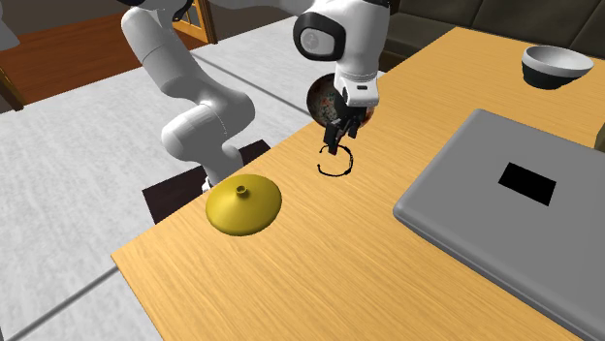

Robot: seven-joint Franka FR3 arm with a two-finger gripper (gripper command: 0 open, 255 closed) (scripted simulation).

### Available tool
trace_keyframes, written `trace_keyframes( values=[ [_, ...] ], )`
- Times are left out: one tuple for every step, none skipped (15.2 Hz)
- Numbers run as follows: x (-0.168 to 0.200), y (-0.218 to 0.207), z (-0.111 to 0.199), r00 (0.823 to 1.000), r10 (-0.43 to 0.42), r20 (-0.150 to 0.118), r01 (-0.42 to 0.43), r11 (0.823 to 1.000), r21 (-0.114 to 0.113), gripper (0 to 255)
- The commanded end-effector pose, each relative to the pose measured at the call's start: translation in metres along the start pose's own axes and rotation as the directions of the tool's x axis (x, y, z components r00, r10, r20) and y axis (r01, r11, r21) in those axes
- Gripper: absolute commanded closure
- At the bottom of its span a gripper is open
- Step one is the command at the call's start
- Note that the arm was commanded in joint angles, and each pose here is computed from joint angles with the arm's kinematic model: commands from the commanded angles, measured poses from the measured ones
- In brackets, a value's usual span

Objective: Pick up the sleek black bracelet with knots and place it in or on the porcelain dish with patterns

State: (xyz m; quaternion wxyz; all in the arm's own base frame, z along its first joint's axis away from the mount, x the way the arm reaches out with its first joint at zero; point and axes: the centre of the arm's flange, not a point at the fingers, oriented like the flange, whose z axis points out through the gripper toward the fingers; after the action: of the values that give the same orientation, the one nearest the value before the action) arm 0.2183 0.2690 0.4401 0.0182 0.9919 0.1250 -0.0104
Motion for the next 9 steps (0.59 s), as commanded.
trace_keyframes(
  values=[
    [-0.0002,0.0,0.0009,1.0,0.0,0.0,0.0,1.0,0.0,0],
    [-0.0002,0.0,0.0009,1.0,0.0,0.0,0.0,1.0,0.0,0],
    [-0.0002,0.0,0.0009,1.0,0.0,0.0,0.0,1.0,0.0,0],
    [-0.0002,0.0,0.0009,1.0,0.0,0.0,0.0,1.0,0.0,0],
    [-0.0002,0.0,0.0009,1.0,0.0,0.0,0.0,1.0,0.0,0],
    [-0.0001,0.0,0.001,1.0,0.0,0.0,0.0,1.0,0.0,255],
    [-0.0002,0.0,0.001,1.0,0.0,0.0,0.0,1.0,0.0,255],
    [-0.0002,0.0001,0.0009,1.0,0.0,0.0,0.0,1.0,0.0,255],
    [-0.0003,0.0003,0.001,1.0,0.0,0.0,0.0,1.0,0.0,255]
  ],
)
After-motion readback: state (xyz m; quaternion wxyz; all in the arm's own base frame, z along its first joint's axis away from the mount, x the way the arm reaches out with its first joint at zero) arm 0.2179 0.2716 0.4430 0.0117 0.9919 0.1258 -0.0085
